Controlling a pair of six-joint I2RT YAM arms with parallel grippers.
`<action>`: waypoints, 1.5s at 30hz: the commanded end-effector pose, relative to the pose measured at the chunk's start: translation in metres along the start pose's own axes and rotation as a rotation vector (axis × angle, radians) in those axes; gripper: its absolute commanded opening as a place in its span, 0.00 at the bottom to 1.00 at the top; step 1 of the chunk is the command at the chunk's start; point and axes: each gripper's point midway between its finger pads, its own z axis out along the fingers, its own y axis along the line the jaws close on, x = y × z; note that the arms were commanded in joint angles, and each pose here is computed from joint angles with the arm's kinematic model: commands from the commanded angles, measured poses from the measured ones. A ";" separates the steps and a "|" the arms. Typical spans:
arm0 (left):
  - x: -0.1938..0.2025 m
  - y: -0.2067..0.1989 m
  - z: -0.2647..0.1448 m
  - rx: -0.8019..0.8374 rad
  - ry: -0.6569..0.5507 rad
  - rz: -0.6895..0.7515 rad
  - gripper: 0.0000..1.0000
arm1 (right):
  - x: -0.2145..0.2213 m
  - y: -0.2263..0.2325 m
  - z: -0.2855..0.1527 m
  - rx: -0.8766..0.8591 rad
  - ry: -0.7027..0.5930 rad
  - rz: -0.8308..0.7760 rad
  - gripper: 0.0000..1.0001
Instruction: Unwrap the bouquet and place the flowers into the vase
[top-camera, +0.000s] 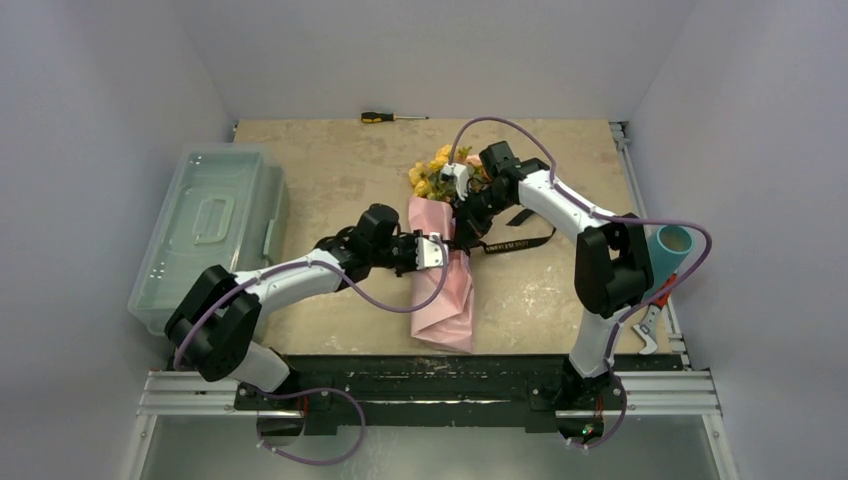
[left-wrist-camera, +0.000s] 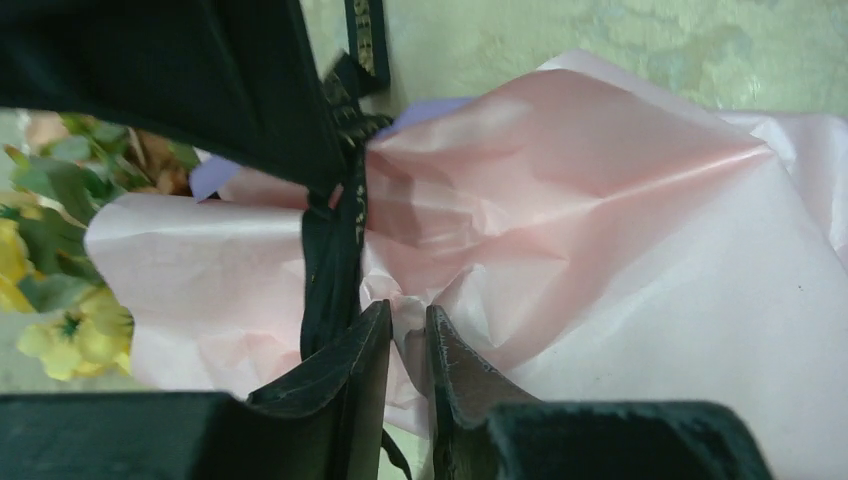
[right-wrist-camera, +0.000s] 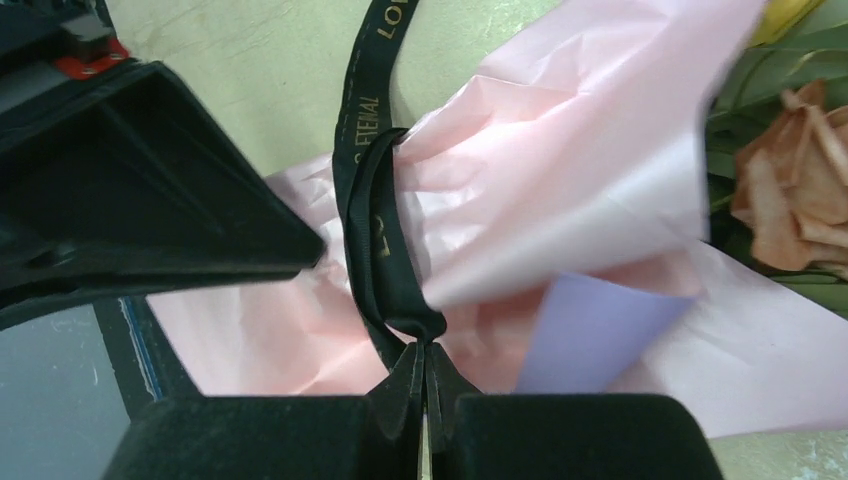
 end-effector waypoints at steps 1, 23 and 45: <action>-0.060 0.029 0.000 -0.069 -0.135 0.079 0.19 | -0.006 0.008 -0.001 -0.029 -0.035 -0.001 0.00; -0.037 0.026 0.039 -0.077 -0.068 0.110 0.28 | -0.009 0.012 -0.002 -0.054 -0.046 0.009 0.00; -0.016 0.030 -0.034 -0.230 0.039 -0.101 0.00 | 0.021 -0.012 -0.029 0.053 -0.016 0.026 0.00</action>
